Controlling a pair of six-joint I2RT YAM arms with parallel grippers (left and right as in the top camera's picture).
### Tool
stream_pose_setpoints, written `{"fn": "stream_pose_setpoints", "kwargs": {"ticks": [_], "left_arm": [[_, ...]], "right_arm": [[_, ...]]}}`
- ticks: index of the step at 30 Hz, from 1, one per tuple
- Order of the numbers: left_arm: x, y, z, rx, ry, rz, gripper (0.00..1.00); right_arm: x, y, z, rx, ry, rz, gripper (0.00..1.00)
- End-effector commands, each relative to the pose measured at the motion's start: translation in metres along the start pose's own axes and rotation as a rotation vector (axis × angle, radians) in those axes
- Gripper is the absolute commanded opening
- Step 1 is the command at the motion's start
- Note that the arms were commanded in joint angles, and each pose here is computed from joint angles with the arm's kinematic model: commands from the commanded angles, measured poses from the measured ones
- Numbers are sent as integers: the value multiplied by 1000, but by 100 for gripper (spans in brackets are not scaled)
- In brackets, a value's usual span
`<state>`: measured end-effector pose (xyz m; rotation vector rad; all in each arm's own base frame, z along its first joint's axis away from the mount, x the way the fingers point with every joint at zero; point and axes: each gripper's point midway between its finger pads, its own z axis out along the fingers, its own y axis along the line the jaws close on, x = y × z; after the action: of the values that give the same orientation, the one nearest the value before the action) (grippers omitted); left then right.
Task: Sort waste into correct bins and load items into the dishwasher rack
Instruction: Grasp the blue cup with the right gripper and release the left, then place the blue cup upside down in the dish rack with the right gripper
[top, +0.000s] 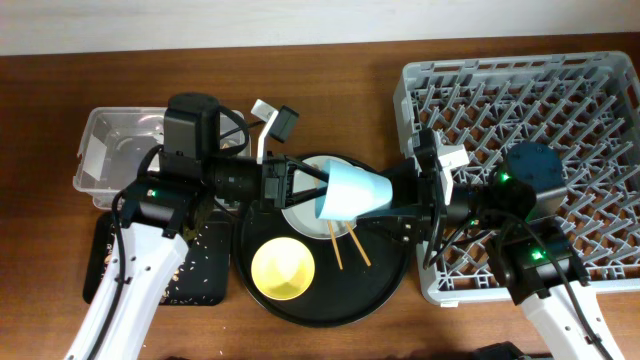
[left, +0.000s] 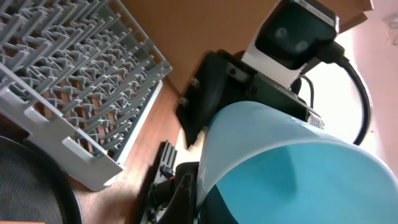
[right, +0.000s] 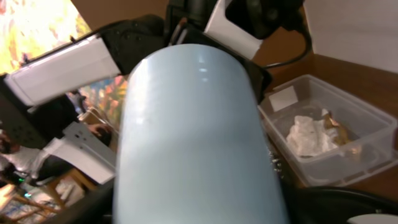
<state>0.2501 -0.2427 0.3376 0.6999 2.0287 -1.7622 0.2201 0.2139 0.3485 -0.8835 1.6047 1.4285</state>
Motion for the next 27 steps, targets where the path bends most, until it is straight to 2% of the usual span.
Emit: {"fn": "stream_pose_setpoints", "kwargs": {"ticks": [1,3,4,6,10,15,18,22,27], "left_arm": [[6,-7,3,42,24,14,0],[5,-4,5,22,20,14,0],[6,-5,7,20,25,16,0],[7,-3,11,4,28,19,0],[7,8,17,-63,19,21,2],[-4,22,4,-124,-33,13,27],[-23,42,-33,-196,-135,-27,32],[-33,57,-64,-253,-212,-62,34],[-20,83,-71,-389,-217,-181,34]], "right_arm": [[-8,1,1,11,-14,-26,69],[-10,2,1,10,-19,-40,66],[-11,2,1,9,-19,-42,59],[-11,2,1,9,-19,-42,54],[-11,2,1,9,-19,-42,52],[-11,2,1,9,-19,-42,52],[-12,0,0,20,-24,-18,49],[-21,-22,-21,108,-74,110,49],[-22,-78,-80,383,-190,287,49]]}}
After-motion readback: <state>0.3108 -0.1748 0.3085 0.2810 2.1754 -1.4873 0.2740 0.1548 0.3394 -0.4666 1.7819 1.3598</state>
